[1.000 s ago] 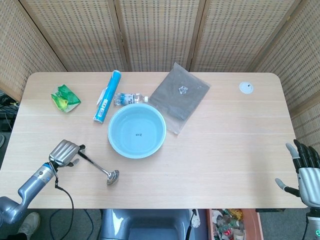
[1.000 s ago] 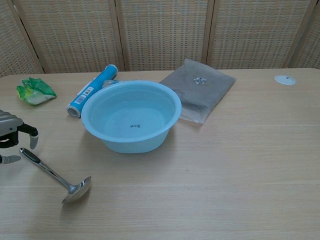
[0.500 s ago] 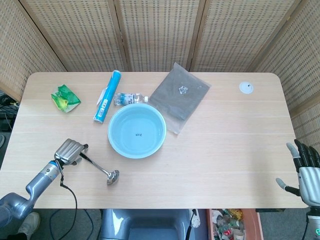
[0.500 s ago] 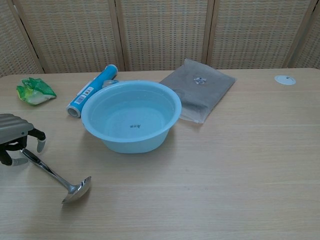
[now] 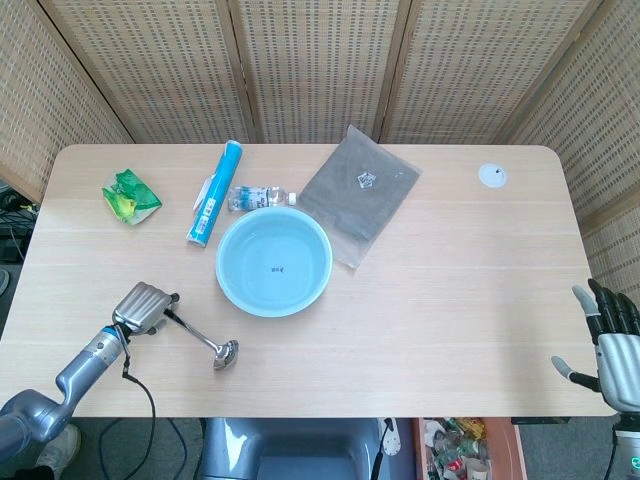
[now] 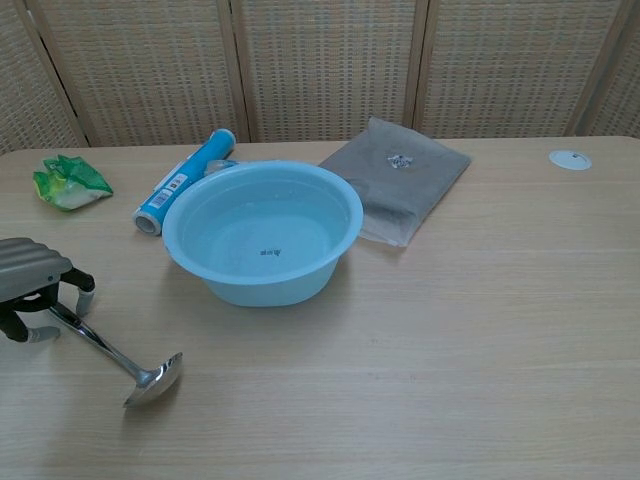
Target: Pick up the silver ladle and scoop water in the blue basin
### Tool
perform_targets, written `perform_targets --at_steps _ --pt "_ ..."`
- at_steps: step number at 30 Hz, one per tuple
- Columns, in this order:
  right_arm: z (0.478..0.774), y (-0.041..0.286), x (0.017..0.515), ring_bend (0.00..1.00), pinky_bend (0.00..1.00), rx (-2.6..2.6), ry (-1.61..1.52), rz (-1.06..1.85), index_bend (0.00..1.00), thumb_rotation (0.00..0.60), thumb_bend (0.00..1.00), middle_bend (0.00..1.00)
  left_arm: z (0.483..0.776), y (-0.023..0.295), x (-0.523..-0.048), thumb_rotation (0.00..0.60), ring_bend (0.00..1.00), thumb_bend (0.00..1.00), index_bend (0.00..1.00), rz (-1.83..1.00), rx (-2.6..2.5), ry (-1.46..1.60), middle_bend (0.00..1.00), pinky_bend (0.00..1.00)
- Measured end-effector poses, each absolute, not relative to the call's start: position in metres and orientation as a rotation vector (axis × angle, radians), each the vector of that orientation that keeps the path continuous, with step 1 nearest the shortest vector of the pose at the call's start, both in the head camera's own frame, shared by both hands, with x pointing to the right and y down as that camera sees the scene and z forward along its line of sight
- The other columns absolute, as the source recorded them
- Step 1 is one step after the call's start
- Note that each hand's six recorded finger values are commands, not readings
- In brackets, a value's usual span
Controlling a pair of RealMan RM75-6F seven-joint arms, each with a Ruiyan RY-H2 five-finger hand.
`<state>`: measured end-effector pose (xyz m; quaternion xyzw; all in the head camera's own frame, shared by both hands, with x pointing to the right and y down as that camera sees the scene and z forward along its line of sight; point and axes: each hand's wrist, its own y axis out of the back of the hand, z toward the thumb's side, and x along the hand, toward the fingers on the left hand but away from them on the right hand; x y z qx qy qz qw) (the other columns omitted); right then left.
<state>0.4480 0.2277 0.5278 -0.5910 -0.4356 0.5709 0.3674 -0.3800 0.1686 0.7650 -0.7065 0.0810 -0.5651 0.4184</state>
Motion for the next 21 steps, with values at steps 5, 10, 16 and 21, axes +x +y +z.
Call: perform_targets --at_steps 5,10,16,21 --pt "0.5283 0.2277 0.4481 0.00 0.00 -1.521 -1.118 1.469 0.00 0.600 0.00 0.00 0.7676 0.1701 -0.3777 0.600 0.99 0.35 0.45 -1.410 -1.772 0.207 0.97 1.00" --pt "0.5277 0.2275 0.4486 0.00 0.00 -1.522 -1.123 1.468 0.00 0.600 0.00 0.00 0.7698 0.1713 -0.3760 0.600 0.99 0.35 0.49 -1.404 -1.760 0.202 0.97 1.00" --pt "0.5255 0.2279 0.4478 0.00 0.00 -1.524 -1.127 1.457 0.00 0.600 0.00 0.00 0.7726 0.1729 -0.3753 0.600 0.99 0.35 0.60 -1.410 -1.757 0.203 0.97 1.00" --pt "0.5243 0.2285 0.4482 0.00 0.00 -1.527 -1.132 1.453 0.00 0.600 0.00 0.00 0.7713 0.1717 -0.3754 0.600 0.99 0.38 0.72 -1.413 -1.774 0.230 0.97 1.00"
